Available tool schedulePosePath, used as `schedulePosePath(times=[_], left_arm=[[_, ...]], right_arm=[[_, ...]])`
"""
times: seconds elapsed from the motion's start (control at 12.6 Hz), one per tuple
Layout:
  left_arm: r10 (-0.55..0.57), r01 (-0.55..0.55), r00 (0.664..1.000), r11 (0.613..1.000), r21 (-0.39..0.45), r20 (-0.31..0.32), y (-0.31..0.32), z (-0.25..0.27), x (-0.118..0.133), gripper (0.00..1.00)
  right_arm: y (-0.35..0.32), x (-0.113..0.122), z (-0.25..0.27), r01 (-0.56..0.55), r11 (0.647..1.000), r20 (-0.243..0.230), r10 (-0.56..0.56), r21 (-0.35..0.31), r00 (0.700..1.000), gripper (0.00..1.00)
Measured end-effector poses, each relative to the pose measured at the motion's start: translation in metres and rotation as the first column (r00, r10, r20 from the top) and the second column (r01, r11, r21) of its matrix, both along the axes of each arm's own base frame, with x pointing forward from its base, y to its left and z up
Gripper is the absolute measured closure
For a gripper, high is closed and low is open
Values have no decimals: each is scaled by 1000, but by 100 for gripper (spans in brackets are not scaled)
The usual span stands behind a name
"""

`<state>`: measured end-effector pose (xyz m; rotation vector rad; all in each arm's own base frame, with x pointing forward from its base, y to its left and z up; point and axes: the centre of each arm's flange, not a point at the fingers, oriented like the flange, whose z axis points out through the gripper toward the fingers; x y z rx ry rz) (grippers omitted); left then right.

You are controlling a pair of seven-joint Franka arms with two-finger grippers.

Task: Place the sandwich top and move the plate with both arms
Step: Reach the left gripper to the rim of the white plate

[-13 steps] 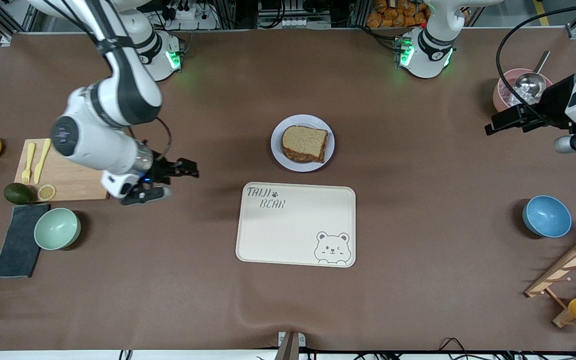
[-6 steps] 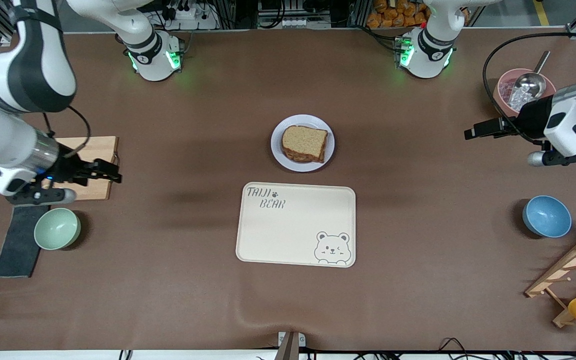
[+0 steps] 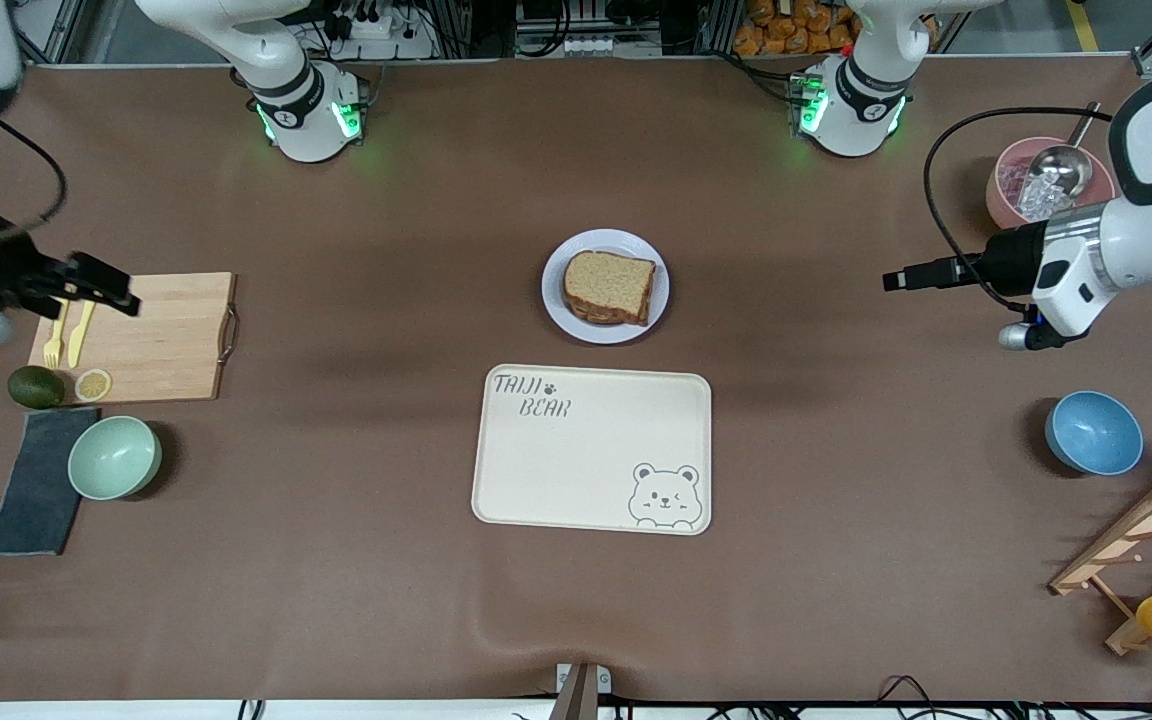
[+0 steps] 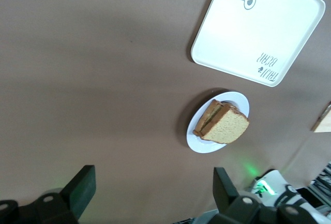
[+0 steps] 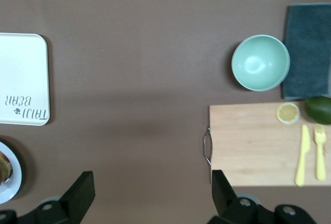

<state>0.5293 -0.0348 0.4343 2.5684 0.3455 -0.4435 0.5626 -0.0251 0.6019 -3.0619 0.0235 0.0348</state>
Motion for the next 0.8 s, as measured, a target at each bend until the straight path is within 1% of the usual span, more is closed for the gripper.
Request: schedulePosePath(times=[0.08, 0.24, 0.32, 0.48, 0.64, 0.8], left_arm=[[11, -11, 1000, 999, -33, -4, -2, -12, -4, 0], [26, -26, 1000, 996, -90, -2, -4, -38, -12, 0], [28, -28, 1000, 993, -115, -4, -5, -49, -17, 0], [26, -28, 1000, 982, -186, -12, -8, -68, -27, 0], [28, -28, 1000, 960, -279, -2, -6, -92, -38, 0], [14, -5, 1000, 938, -347, 23, -1, -116, -45, 0]], right_arm=[[-7, -5, 12, -2, 1000, -4, 2, 1, 1000, 0], [-21, -15, 28, -47, 999, -1, 47, 4, 999, 0], [-29, -20, 32, -66, 998, -3, 66, 7, 998, 0], [-38, -26, 35, -72, 997, -14, 72, 11, 997, 0], [-39, -30, 36, -47, 999, -29, 48, 13, 998, 0], [-31, -34, 39, 38, 999, -55, -38, 9, 998, 0]])
